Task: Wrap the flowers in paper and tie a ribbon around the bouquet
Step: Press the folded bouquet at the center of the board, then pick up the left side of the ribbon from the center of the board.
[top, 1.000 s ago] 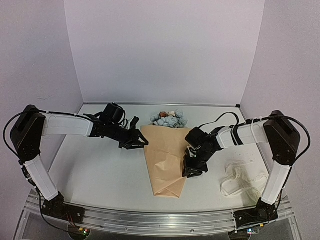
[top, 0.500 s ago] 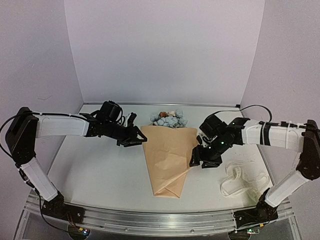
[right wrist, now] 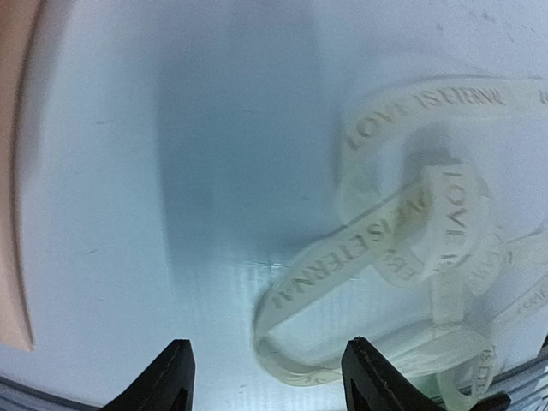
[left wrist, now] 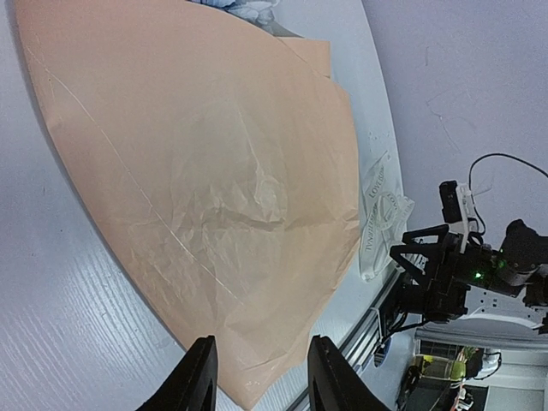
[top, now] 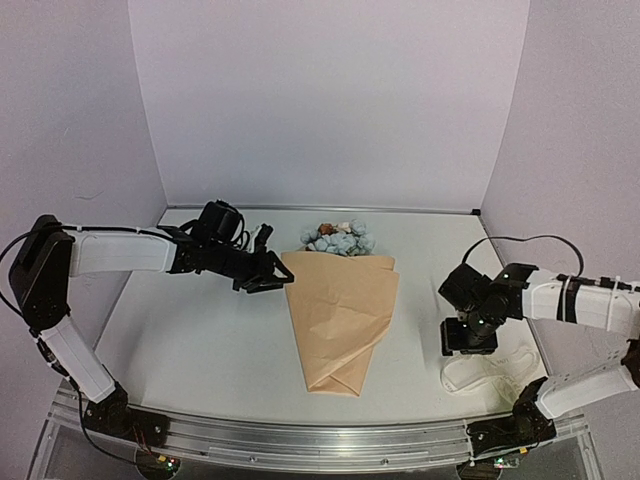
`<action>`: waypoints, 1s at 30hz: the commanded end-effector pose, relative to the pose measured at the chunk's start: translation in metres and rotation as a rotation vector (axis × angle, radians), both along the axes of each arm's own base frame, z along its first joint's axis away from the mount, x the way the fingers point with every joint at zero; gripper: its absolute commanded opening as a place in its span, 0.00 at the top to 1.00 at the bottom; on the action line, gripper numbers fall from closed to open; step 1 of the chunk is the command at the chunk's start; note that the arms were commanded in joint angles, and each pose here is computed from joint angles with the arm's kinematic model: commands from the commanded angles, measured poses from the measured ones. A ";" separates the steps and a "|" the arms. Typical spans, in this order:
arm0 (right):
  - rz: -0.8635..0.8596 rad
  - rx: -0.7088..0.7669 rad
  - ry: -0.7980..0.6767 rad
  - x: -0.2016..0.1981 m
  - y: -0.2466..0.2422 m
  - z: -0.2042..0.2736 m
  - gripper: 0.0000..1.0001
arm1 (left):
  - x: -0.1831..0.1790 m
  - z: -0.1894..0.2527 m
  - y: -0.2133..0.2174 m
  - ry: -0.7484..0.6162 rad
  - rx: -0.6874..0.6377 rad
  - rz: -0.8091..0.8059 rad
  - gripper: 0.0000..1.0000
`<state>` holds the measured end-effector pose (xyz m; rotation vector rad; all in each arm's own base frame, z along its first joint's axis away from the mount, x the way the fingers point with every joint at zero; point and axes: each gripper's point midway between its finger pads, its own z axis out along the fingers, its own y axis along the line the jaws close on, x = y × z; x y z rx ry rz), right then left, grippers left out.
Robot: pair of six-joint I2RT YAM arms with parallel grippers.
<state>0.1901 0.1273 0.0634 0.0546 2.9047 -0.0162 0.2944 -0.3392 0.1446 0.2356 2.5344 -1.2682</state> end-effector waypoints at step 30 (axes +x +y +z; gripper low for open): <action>-0.772 0.201 -0.159 0.089 -0.092 -0.034 0.33 | 0.000 0.023 -0.001 -0.045 -0.013 -0.019 0.62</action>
